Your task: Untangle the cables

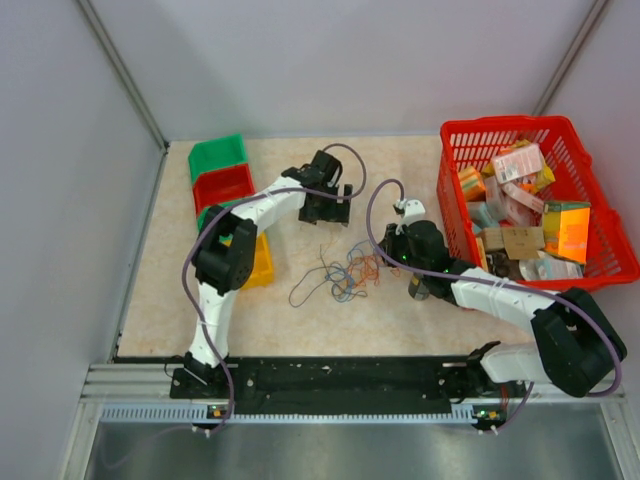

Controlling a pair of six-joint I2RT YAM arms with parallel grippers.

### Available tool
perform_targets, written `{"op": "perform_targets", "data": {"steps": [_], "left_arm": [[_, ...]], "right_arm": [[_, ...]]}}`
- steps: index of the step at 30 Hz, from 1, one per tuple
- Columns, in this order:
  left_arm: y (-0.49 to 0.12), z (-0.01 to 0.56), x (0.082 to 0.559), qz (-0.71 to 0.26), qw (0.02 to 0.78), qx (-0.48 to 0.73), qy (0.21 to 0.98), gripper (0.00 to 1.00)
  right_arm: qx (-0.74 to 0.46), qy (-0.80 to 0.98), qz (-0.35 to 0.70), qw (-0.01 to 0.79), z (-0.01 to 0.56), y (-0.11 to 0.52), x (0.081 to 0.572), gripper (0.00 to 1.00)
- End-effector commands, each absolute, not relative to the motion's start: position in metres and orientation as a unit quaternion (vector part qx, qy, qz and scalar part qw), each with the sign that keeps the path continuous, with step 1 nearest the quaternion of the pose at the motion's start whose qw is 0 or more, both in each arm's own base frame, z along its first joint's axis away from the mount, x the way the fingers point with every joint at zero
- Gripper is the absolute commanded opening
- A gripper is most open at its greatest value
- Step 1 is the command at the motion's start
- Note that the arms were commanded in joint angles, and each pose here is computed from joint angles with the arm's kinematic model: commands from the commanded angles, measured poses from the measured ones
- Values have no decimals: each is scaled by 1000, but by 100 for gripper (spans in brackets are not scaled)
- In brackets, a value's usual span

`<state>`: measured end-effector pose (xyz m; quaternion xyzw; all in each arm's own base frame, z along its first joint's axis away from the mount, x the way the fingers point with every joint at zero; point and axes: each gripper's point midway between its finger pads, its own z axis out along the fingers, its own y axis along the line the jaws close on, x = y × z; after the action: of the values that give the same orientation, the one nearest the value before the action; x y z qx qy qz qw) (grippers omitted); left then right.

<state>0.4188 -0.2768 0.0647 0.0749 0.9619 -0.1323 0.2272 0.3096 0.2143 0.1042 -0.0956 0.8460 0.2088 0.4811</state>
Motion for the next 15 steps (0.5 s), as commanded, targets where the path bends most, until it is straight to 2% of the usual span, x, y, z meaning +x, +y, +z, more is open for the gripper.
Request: {"op": "perform_targets", "data": {"steps": [1,8,11,12,15], "left_arm": [[-284,63,424,-125,230,77,962,86],[-266,57,424,-86,241,61,965,38],[-259,76,426,-75,265,57,960,4],[-256,89,427,-76,279,57,956,0],[-249,140,424,-93,325,61,939,0]], "right_arm": [[-89,829,222,506,122,215,315,18],[-90,829,224,504,121,217,315,17],[-91,830,224,503,120,216,314,17],[-90,829,224,504,121,216,315,17],[-88,830,219,505,120,214,315,17]]}}
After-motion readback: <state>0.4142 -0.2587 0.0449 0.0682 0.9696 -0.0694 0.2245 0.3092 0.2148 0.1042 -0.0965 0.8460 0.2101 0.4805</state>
